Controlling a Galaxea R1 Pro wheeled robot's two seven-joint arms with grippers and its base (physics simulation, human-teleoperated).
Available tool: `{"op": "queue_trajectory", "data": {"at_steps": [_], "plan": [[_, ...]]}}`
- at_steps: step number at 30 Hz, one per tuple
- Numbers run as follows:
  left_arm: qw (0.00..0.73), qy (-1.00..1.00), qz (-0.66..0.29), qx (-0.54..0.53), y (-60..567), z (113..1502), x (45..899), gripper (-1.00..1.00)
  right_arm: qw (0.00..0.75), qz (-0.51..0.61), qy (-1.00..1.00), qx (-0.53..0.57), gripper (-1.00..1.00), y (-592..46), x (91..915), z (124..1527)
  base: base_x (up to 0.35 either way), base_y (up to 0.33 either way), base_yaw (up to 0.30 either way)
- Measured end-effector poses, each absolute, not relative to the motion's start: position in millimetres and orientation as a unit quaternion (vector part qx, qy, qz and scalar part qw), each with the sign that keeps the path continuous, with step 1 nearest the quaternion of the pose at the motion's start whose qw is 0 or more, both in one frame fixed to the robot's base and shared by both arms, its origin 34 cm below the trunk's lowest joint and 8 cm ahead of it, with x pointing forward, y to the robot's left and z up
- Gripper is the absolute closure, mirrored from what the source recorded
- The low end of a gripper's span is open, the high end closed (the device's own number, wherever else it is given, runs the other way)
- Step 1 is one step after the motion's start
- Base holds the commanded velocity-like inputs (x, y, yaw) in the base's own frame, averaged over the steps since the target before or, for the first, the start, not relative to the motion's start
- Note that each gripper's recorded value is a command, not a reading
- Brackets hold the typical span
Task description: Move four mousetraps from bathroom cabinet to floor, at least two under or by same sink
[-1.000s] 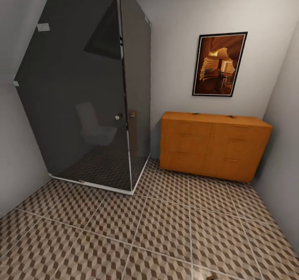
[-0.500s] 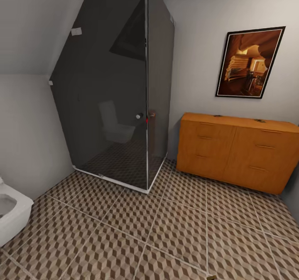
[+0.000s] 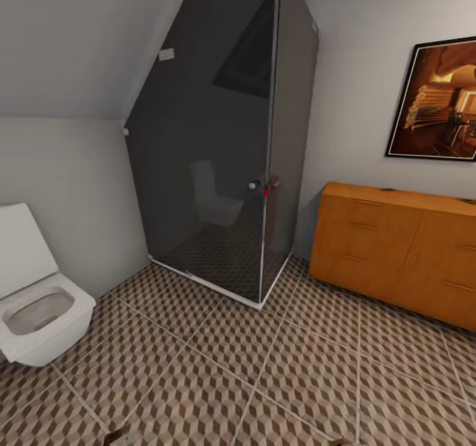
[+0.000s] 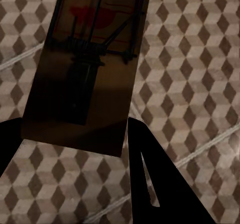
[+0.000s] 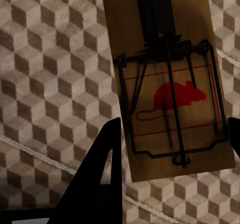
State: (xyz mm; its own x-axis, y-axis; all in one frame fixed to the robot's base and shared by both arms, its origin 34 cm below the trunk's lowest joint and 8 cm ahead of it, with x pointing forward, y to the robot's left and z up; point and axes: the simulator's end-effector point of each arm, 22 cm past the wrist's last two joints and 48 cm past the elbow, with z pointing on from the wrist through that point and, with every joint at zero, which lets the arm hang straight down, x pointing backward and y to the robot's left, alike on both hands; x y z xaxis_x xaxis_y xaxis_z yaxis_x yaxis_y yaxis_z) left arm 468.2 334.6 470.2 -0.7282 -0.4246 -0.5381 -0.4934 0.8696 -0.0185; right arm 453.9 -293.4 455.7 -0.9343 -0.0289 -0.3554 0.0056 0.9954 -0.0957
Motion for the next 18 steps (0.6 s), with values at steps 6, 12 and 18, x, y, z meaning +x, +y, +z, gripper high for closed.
{"op": "queue_trajectory", "data": {"at_steps": [6, 12, 18], "plan": [[0.277, 0.926, 0.063, -0.251, 335.7, 471.0, 469.1, 1.00, 0.181, -0.048, 0.982, -0.006, 1.00, -293.4, 453.9, 455.7, 0.000, 0.000, 0.291], [0.277, 0.925, 0.064, -0.251, 335.8, 471.1, 469.1, 1.00, 0.181, -0.046, 0.982, -0.006, 1.00, -292.8, 453.7, 455.6, 0.000, 0.000, 0.082], [0.276, 0.926, 0.064, -0.251, 335.8, 471.0, 468.9, 1.00, 0.180, -0.046, 0.982, -0.006, 1.00, -292.7, 453.5, 455.5, 0.000, 0.000, 0.131]]}}
